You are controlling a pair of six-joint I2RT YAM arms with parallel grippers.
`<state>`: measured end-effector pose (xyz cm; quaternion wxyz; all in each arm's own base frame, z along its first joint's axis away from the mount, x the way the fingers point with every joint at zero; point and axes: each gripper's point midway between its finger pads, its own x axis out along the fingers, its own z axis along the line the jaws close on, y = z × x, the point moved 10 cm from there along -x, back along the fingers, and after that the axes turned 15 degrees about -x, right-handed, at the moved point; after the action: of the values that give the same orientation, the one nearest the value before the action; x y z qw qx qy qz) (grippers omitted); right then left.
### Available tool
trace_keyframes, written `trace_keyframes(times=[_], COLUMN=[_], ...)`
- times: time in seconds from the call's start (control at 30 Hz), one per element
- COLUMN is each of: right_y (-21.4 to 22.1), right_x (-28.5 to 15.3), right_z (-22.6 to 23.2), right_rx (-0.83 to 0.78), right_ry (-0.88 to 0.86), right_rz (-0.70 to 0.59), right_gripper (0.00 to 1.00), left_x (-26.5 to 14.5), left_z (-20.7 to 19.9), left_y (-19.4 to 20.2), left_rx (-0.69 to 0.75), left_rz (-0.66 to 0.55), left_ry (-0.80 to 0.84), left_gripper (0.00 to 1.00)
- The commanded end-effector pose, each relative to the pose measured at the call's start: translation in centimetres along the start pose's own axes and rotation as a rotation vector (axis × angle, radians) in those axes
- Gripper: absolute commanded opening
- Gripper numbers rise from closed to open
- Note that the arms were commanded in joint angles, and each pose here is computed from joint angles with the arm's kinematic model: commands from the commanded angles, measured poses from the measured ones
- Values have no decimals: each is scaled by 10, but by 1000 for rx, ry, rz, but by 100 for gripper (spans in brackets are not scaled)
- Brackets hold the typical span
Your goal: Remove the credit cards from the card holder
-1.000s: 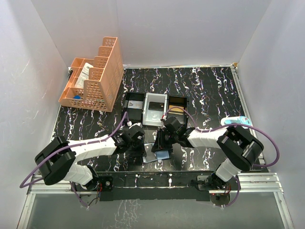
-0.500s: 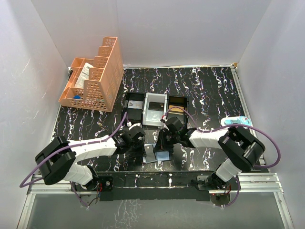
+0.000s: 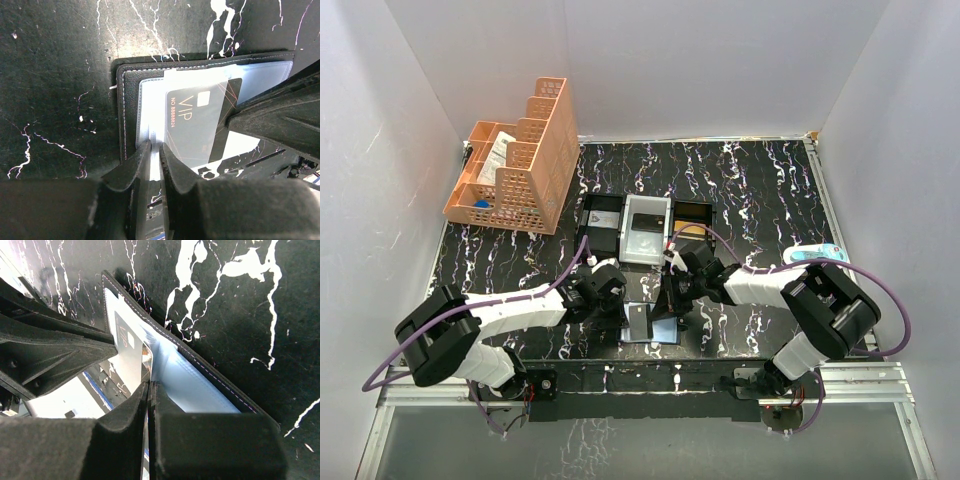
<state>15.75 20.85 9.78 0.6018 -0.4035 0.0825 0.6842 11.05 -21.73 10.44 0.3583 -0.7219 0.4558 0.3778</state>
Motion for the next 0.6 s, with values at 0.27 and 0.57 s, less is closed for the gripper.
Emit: trace_keyframes(times=[0.27,0.57], right_y=[0,-2], right_x=[-3,-1], right_z=[-1,-3], right_rx=[-3,8], right_ry=[20,47], right_rz=[-38,-48], right_gripper=[0,0], left_x=[-3,-33], left_z=[9,-34], left_y=[2,-7], left_rx=[37,94], left_rz=[-9,-17], left_ry=[-67,194], left_gripper=[18,29])
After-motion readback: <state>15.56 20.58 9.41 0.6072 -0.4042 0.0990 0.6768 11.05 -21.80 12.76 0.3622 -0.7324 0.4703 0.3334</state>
